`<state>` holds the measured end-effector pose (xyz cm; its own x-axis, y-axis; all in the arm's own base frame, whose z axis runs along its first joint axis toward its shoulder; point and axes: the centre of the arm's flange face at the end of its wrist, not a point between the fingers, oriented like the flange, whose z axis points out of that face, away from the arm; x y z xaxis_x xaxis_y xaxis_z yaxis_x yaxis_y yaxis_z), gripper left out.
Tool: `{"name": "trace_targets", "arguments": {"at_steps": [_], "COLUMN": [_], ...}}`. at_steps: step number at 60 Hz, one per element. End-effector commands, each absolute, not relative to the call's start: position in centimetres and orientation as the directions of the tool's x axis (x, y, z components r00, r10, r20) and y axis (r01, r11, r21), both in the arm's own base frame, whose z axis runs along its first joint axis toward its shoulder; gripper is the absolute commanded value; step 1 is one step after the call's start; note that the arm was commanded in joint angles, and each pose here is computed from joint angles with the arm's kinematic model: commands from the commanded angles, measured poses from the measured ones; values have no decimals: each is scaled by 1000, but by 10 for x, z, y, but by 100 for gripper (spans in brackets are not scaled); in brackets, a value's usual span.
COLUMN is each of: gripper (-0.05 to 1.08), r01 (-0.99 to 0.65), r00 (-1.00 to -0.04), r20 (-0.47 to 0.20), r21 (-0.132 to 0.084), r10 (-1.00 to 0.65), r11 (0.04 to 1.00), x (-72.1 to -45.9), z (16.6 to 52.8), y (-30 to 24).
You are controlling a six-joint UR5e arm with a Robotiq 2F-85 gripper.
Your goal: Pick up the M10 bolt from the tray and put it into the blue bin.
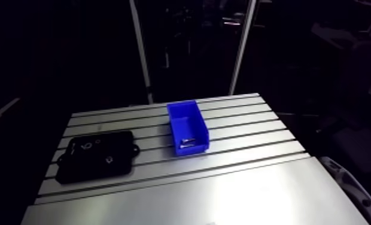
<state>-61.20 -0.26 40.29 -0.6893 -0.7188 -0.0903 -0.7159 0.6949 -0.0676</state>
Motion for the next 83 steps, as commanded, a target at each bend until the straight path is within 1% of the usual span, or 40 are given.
{"name": "trace_targets", "arguments": {"at_steps": [1, 4, 7, 9, 15, 19, 24, 35, 42, 49, 59, 69, 76, 83], "gripper": [1, 1, 1, 1, 1, 1, 1, 1, 1, 1, 1, 1, 1, 1], "r01": [-229, -144, -111, -72, -45, -29, -7, 3, 6, 5, 3, 1, -1, -4], "r00": [-972, -989, -993, -997, -999, -999, -998, -998, -997, -997, -996, -996, -994, -993], "r20": [-53, -39, -29, -19, -12, -22, -55, -64, -73, -71, -92, -93, -113, -116], "r21": [16, 23, 24, 31, 31, 32, 30, 31, 25, 25, 23, 23, 20, 18], "r10": [-228, -143, -111, -71, -45, -28, -5, 5, 8, 7, 5, 3, 1, -1], "r11": [973, 989, 993, 997, 998, 999, 1000, 1000, 1000, 1000, 1000, 1000, 1000, 1000], "x": [-608, -605, -602, -600, -599, -597, -594, -592, -591, -591, -589, -586, -584, -584], "z": [454, 461, 466, 471, 479, 484, 487, 494, 495, 496, 486, 486, 476, 474], "y": [-48, -51, -54, -60, -65, -66, -66, -63, -62, -63, -63, -63, -63, -64]}}
